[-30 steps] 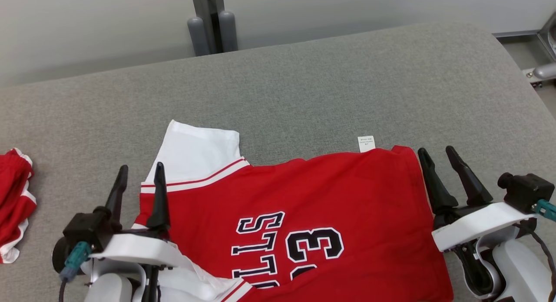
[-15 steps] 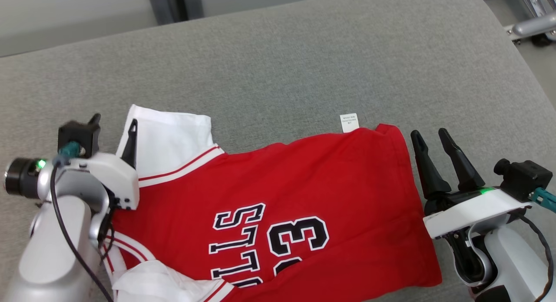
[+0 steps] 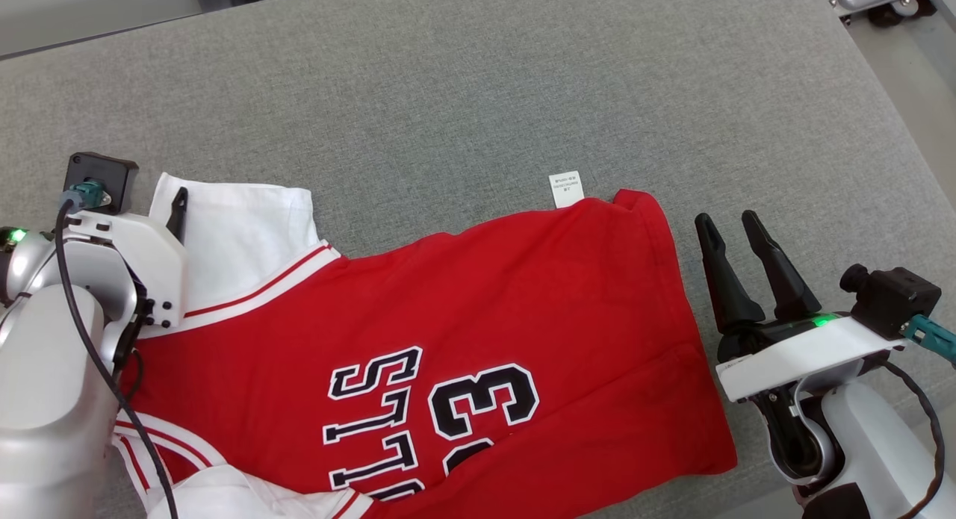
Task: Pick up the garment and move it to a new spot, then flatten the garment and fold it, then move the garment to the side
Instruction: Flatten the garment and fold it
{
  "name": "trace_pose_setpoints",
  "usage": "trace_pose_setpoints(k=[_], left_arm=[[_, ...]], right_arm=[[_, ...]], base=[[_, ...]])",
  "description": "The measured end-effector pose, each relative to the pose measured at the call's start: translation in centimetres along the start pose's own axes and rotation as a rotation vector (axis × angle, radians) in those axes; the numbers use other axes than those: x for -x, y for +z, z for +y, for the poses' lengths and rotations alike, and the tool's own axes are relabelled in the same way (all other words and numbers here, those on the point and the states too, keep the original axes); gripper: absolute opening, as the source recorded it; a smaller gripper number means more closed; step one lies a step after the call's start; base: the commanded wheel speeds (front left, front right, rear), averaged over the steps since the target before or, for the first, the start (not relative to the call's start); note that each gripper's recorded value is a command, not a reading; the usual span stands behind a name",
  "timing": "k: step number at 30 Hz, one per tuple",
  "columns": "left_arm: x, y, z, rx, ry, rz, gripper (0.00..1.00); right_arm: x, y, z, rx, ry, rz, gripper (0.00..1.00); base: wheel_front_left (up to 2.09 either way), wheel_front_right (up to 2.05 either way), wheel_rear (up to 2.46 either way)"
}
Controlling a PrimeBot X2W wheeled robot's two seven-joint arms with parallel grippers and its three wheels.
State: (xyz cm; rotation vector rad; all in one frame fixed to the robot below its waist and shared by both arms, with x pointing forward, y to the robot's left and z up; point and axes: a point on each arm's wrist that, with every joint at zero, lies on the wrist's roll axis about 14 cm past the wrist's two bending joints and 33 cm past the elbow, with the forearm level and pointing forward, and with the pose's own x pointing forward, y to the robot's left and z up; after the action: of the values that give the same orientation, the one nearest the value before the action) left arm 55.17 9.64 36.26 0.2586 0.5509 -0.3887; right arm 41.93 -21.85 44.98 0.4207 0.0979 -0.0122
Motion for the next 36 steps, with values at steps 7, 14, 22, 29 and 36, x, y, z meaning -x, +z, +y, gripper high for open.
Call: trace_pose_setpoints(k=[7,14,22,29,36], left_arm=[[-0.4,-0.3,0.1,-0.008,-0.007,0.017,0.53],[-0.3,-0.2,-1.2,0.018,-0.054,0.021,0.00],[1.1,1.9,-1.2,0.082,-0.051,-0.089,0.00],[3.1,3.3,-1.3,0.112,-0.048,-0.181,0.00],[4.5,4.0,-1.4,0.123,-0.044,-0.228,0.00]], right_arm=[[-0.1,-0.2,0.0,-0.005,-0.001,0.003,1.00],[-0.2,-0.3,0.1,-0.008,0.001,0.008,1.00],[-0.5,-1.1,-0.3,0.032,0.008,0.045,1.00],[-2.2,-2.4,-0.4,0.082,0.038,0.126,1.00],[-4.9,-3.5,0.4,0.075,0.070,0.246,1.00]], base=[[0.00,0.00,0.00],[0.00,0.00,0.00],[0.00,0.00,0.00],[0.00,0.00,0.00],[0.00,0.00,0.00]])
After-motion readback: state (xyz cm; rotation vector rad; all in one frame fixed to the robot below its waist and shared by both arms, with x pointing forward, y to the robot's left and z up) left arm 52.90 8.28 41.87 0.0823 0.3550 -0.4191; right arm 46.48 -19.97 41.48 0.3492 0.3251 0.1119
